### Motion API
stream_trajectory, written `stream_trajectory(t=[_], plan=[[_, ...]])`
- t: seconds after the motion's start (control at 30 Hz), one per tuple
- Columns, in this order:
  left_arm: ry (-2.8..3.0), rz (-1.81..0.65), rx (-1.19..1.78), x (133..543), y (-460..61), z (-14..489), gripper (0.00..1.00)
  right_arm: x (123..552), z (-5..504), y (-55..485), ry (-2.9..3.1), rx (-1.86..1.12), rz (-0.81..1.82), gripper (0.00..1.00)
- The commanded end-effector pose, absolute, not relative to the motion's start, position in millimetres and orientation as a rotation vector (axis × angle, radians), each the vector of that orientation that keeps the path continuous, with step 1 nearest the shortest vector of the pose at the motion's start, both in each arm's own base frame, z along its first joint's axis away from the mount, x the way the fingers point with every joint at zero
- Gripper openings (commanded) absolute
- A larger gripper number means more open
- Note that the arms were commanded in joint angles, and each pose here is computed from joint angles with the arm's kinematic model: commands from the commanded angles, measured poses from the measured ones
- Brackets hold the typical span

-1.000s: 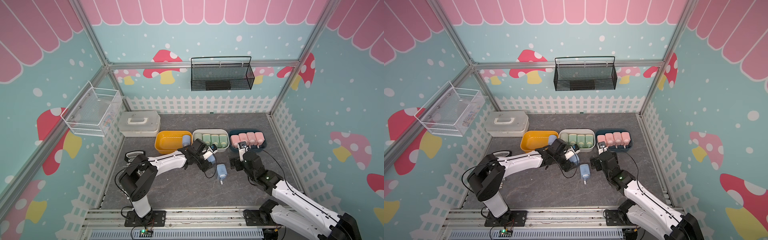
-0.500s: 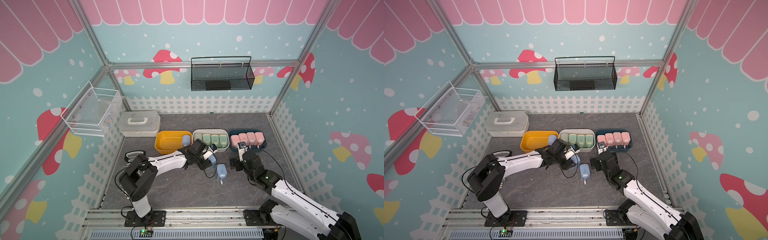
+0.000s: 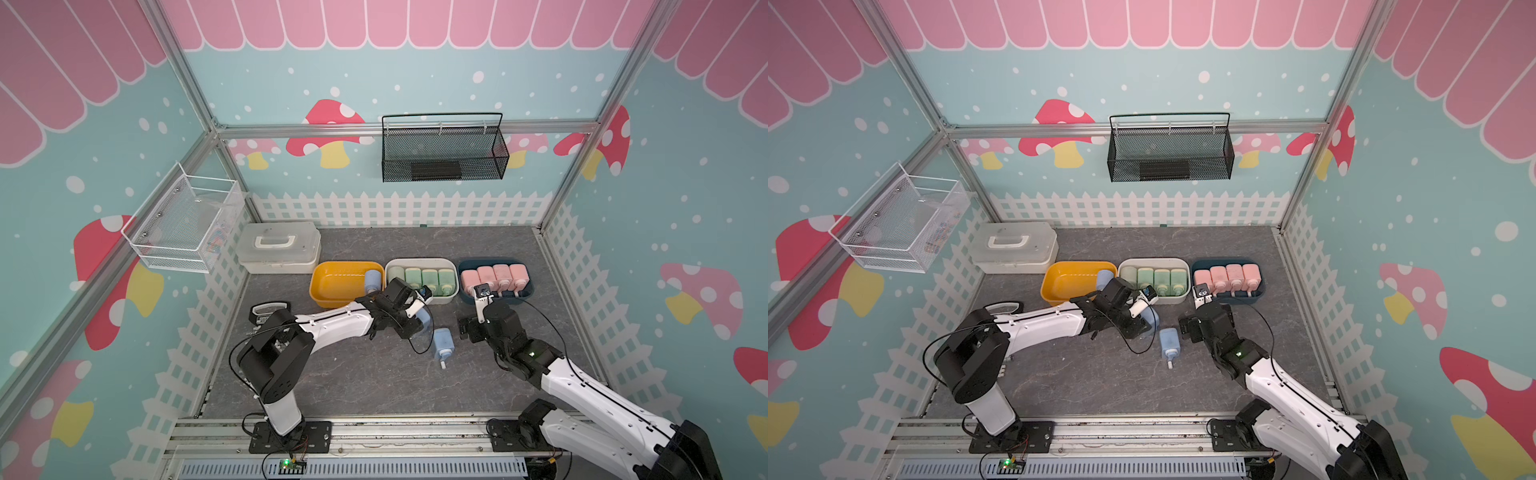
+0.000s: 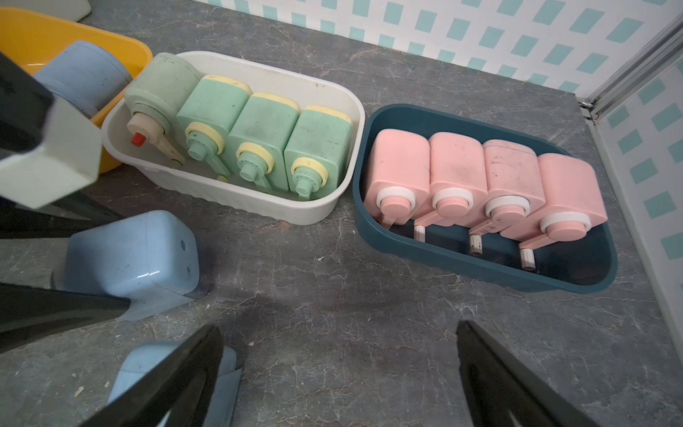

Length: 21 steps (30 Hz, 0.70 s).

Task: Place the pencil sharpeners by color into the storage box
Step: Pick up the pencil sharpener from the center of the board.

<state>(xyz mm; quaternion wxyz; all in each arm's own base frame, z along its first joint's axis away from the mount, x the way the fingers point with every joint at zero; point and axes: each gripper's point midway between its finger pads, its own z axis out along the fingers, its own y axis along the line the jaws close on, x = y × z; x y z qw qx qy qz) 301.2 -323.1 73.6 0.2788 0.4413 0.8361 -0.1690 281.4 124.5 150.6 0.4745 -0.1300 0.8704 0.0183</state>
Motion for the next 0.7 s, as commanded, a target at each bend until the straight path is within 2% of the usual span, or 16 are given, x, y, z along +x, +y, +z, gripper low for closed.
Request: stream_trajectory(t=[0.0, 0.67], plan=[[2.241, -0.436, 1.134, 302.1, -319.3, 82.5, 0.0, 284.4, 152.4, 131.1, 2.12, -0.316, 0.078, 0.99], [2.252, -0.453, 0.921, 293.0, -296.8, 101.7, 0.0, 287.0, 156.9, 151.4, 2.088, -0.363, 0.191, 0.97]])
